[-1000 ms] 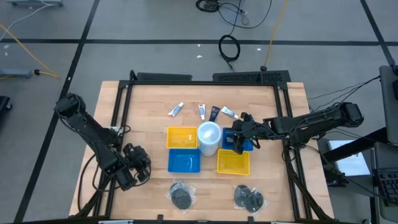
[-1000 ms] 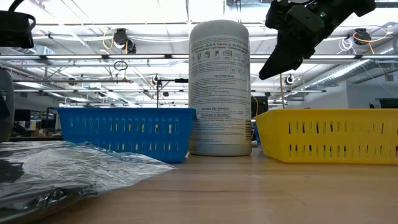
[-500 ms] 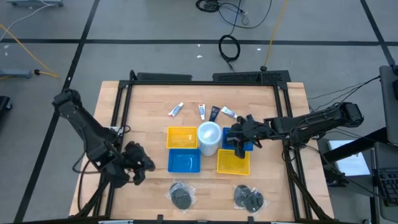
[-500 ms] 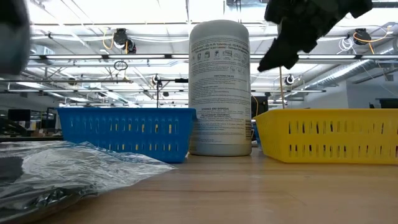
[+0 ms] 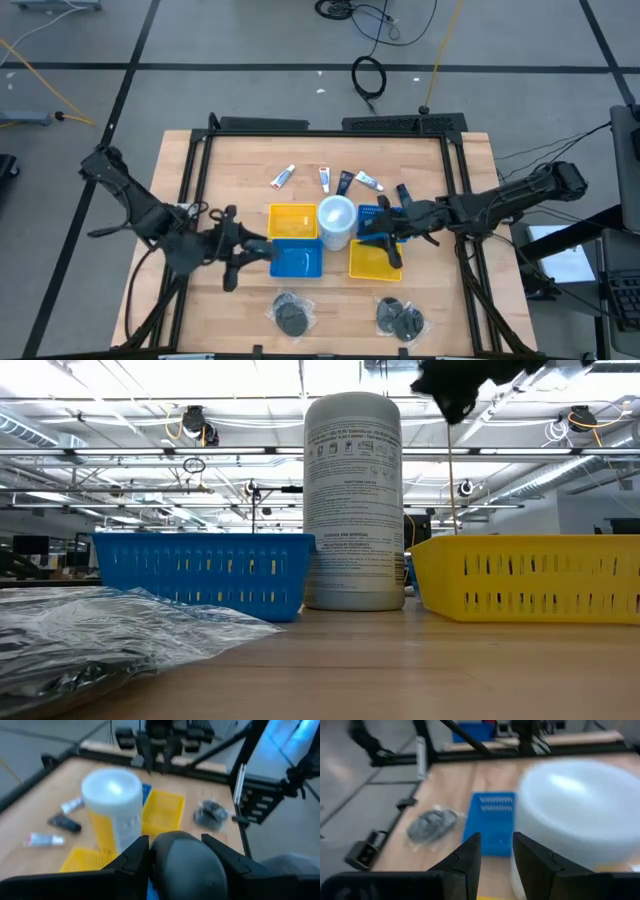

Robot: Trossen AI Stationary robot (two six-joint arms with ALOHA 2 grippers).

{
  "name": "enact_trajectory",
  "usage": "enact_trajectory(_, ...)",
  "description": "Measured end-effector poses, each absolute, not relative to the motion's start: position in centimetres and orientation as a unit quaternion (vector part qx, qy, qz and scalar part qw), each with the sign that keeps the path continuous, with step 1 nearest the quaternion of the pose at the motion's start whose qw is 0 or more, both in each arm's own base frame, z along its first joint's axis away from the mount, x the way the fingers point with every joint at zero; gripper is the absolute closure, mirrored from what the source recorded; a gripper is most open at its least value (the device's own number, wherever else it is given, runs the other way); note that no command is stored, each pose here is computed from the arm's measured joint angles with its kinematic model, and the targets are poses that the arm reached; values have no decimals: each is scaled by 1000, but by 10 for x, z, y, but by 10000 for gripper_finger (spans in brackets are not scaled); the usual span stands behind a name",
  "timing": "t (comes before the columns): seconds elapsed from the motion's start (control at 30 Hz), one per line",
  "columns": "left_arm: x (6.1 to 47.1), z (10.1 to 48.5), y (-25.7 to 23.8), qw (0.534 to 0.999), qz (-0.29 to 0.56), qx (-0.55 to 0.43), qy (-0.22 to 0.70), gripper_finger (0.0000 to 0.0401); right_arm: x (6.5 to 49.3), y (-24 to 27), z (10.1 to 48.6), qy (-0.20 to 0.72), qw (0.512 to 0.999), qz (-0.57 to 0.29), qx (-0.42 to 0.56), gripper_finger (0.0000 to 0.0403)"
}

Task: Pick & Place Travel size toiletries
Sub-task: Put the black deodorant into the top blue bin

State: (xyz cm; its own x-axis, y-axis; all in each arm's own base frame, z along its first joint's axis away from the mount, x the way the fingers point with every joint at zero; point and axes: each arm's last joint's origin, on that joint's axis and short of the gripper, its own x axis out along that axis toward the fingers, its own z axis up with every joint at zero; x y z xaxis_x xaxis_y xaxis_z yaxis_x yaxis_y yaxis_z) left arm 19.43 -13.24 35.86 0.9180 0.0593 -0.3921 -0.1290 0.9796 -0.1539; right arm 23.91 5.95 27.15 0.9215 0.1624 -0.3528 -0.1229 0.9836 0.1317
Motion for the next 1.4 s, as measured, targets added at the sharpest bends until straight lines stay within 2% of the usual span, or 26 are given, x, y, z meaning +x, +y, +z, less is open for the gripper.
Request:
enact_trajectory(0.2,216,365,-114,982,77,-69,159,264,239,75,289,92,989,114,17,298)
enact_trajectory(0.33,239,363,-105,985,50,-65,151,264,241,80,297,40,991,124,0,298)
enact_trajectory(0.7,300,339,-80,987,-14,-76,144,264,246,70,295,40,995,96,2,294)
enact_trajectory(0.83,311,334,-75,987,-39,-66,142,264,248,65,295,42,993,107,1,264)
enact_trajectory(1.1,313,336,-74,990,-48,-37,124,264,261,58,297,47,995,87,-9,175)
enact_trajectory(1.4,313,335,-73,992,-36,-12,124,265,297,62,295,63,995,80,-7,137)
